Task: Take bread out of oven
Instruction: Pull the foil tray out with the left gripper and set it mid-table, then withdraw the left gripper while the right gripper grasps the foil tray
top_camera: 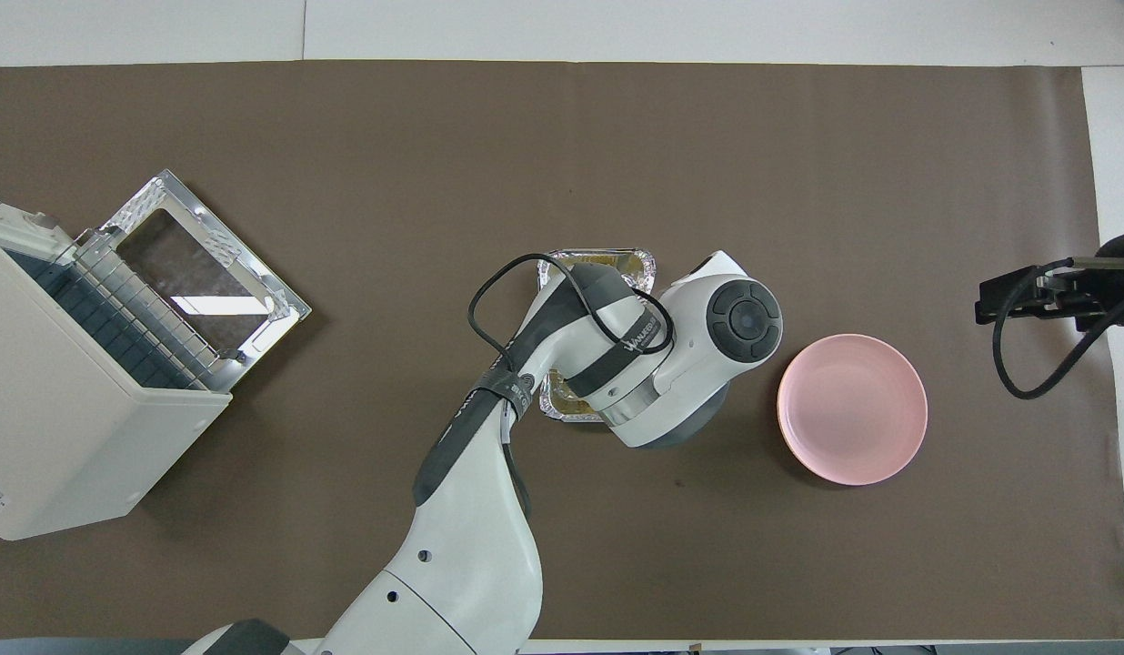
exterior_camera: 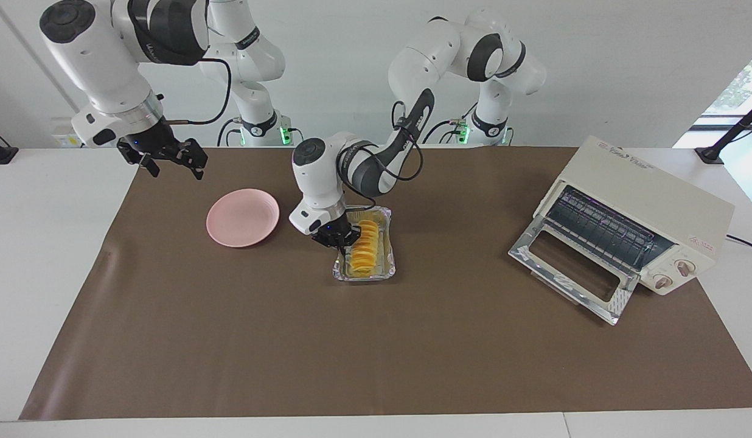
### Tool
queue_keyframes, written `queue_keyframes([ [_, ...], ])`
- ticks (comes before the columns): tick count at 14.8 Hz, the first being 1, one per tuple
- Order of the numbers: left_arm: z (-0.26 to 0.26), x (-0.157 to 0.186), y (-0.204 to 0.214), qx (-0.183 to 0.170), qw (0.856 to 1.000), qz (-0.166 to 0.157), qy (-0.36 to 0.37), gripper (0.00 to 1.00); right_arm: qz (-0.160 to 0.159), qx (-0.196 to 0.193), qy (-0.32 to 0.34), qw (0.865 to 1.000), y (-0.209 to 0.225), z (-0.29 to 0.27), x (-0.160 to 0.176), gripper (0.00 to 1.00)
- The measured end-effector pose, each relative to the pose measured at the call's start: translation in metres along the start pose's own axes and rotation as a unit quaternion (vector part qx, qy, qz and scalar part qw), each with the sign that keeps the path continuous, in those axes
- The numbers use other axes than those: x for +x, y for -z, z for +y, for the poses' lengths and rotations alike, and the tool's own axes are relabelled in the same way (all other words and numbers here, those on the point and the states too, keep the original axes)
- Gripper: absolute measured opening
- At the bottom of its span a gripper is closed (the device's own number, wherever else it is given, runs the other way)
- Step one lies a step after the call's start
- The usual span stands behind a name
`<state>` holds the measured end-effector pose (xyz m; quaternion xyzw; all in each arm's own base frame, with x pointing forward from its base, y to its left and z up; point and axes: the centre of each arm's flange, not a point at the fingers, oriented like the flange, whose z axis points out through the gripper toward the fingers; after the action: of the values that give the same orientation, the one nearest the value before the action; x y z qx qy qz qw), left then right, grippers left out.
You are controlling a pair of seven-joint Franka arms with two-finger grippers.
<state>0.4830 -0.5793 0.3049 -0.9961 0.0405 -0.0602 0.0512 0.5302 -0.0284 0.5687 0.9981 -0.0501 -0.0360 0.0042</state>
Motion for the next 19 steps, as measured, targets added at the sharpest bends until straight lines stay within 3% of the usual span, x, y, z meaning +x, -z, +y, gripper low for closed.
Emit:
queue_keyframes([
  [7, -0.032, 0.043, 0.043, -0.03, 0.998, 0.033, 0.043, 0.95, 0.015, 0.005, 0.002, 1.0, 0.002, -0.003, 0.003, 1.0],
  [8, -0.042, 0.051, 0.058, -0.038, 0.997, 0.034, 0.054, 1.0, 0.021, 0.006, 0.003, 1.0, 0.002, -0.005, 0.004, 1.0],
  [13, -0.117, 0.092, 0.132, -0.057, 0.993, 0.045, 0.095, 1.0, 0.029, 0.006, 0.015, 0.999, 0.0, -0.019, 0.006, 1.0],
  [15, -0.182, 0.111, 0.171, -0.047, 0.995, 0.039, 0.079, 1.0, 0.033, 0.011, 0.021, 0.999, -0.01, -0.038, 0.006, 0.99],
  [17, -0.279, 0.132, 0.208, -0.033, 0.998, 0.027, 0.054, 1.0, 0.032, 0.014, 0.034, 0.999, -0.03, -0.086, 0.008, 0.99],
  [19, -0.363, 0.143, 0.225, -0.022, 0.999, 0.01, 0.023, 1.0, 0.025, 0.028, 0.052, 0.998, -0.058, -0.13, 0.014, 0.99],
])
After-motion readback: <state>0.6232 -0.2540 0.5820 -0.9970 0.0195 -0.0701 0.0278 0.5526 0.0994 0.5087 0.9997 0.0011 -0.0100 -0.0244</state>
